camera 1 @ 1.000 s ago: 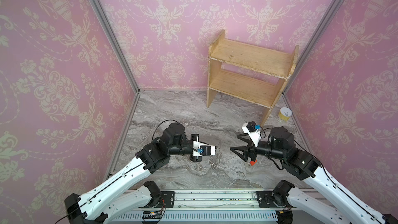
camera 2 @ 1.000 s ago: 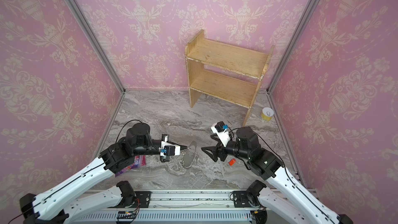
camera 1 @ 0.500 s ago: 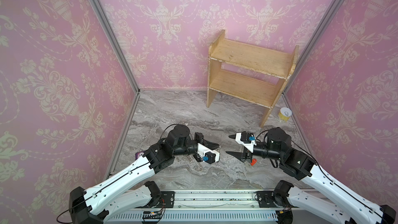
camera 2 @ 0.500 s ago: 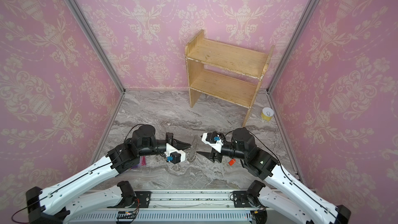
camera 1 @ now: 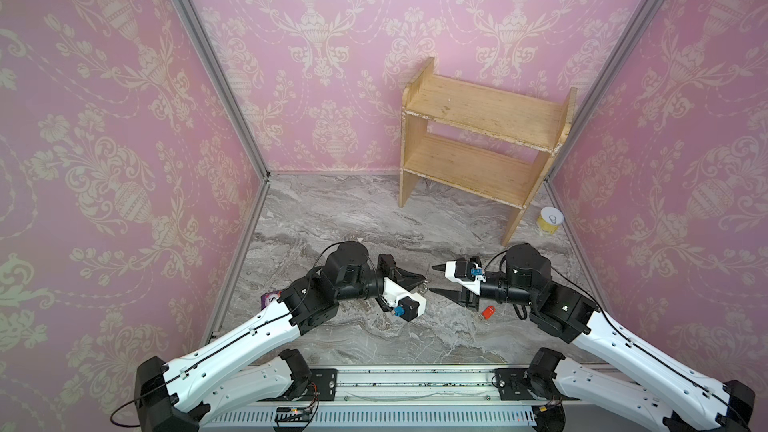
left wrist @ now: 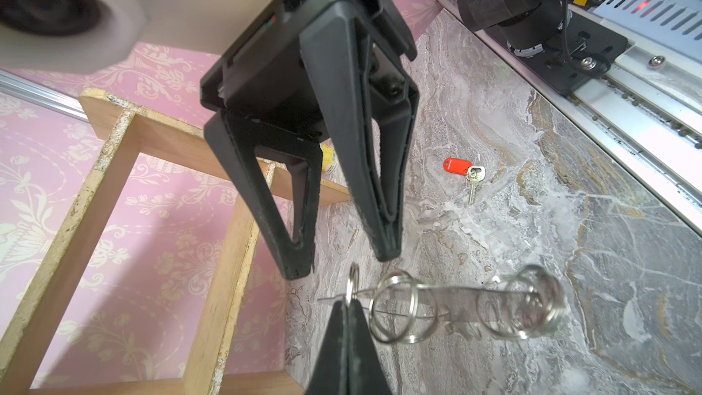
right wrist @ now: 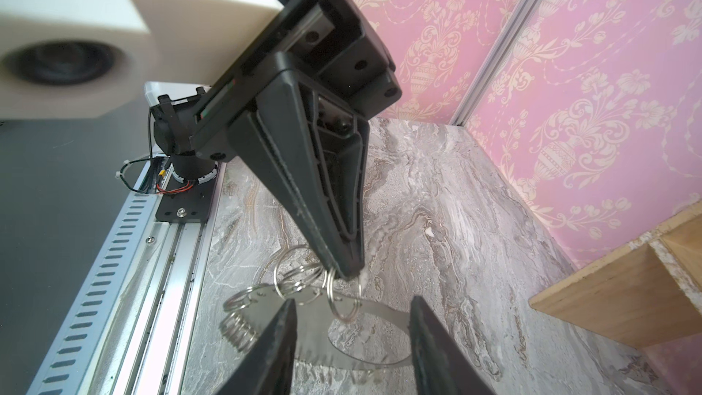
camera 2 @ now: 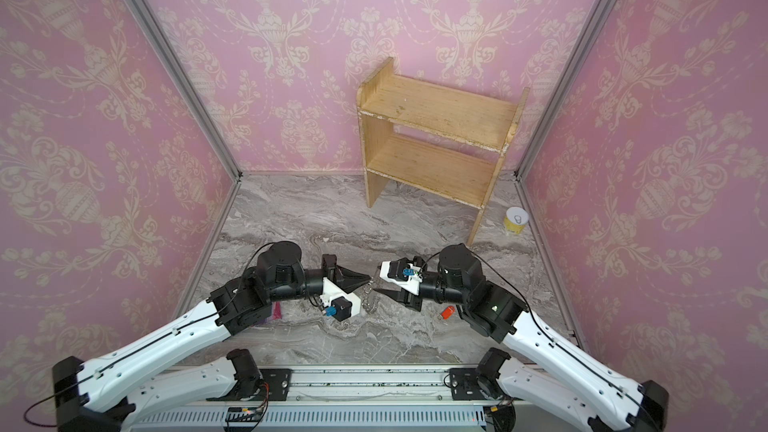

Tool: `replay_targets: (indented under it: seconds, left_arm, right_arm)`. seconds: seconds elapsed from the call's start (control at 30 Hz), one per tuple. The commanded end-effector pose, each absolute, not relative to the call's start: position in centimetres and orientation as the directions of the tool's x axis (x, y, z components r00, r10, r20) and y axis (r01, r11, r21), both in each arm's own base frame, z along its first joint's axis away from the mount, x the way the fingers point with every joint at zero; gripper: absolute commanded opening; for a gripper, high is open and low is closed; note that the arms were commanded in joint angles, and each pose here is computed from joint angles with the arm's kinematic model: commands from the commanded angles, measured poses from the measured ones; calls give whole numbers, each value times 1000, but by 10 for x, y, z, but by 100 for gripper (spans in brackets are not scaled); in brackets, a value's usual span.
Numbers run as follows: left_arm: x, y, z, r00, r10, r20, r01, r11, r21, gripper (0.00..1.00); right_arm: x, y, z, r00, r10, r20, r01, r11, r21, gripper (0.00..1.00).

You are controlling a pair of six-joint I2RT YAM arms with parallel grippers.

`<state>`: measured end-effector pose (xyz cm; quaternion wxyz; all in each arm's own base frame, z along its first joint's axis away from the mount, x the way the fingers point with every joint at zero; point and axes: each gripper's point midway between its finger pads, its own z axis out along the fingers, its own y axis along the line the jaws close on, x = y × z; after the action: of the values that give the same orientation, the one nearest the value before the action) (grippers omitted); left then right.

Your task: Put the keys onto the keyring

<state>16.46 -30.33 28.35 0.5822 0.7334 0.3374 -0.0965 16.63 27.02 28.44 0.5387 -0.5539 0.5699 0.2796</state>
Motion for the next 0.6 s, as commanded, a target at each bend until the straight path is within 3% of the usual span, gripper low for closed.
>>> replay_targets:
  seconds: [0.0,0.4,0.57]
  left_arm:
    - [163,-303,294,783,366,-504,565,-77,822,0]
    - [161,-302,295,783,361,-506,565,-75,821,0]
    - [160,-302,298,780,356,-514,569,-61,820,0]
  right_arm:
    - [164,275,296,235,-318,-918,-925,216,-312,42]
    - [168,279,294,230,-331,-915,-921,229,-314,20]
    - [169,277,289,217,-351,-911,-921,236,-310,18]
